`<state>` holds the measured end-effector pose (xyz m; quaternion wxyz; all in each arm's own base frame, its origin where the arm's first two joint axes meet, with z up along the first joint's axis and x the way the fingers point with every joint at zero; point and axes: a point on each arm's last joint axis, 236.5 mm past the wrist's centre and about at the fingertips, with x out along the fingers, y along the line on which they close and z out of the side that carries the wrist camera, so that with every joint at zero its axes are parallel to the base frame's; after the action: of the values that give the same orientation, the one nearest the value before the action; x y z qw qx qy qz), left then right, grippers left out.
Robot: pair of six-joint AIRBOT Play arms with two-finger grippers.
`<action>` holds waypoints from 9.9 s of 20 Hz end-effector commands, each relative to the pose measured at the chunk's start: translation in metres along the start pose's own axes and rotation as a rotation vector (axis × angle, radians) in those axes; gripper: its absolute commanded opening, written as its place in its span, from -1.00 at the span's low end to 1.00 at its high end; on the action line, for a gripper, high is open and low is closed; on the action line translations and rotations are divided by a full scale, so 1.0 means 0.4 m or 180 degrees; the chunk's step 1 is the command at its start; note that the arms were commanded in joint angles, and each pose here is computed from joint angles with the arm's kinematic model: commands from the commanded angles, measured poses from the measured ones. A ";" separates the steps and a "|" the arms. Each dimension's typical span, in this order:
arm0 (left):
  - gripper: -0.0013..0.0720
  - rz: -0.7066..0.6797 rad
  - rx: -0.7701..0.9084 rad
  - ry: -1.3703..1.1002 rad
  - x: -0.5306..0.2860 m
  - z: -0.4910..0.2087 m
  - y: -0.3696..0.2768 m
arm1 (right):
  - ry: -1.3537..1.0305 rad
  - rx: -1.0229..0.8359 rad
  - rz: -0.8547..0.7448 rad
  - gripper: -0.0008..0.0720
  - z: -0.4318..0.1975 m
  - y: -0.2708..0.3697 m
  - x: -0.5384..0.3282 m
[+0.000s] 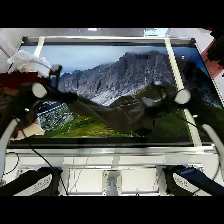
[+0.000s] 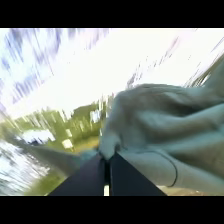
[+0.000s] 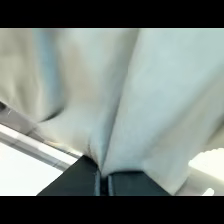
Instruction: Fold the shirts.
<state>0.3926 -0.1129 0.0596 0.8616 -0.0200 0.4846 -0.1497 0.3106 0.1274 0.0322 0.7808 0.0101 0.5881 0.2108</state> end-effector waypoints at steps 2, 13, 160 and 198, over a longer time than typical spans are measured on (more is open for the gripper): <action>-0.94 0.0278 0.0396 -0.0649 -0.333 0.166 -0.020 | -0.1257 -0.0339 -0.0606 -0.89 0.090 0.044 -0.474; -0.94 0.0469 0.0614 -0.2216 -0.894 0.154 -0.098 | -0.3361 -0.0524 -0.0604 -0.90 0.095 0.215 -1.051; 0.36 -0.0758 -0.2971 0.0634 0.138 -0.541 0.009 | -0.1479 0.1887 -0.0166 0.41 0.036 -0.558 -0.380; -0.94 -0.1501 -0.2701 0.0184 0.187 -0.365 -0.099 | -0.0863 0.4376 0.0394 0.22 -0.294 -0.515 0.156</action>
<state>0.2966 -0.1554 -0.0729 0.7049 -0.4765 0.5094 -0.1289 0.2816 -0.0645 -0.1073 0.6533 0.5618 0.4807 -0.1631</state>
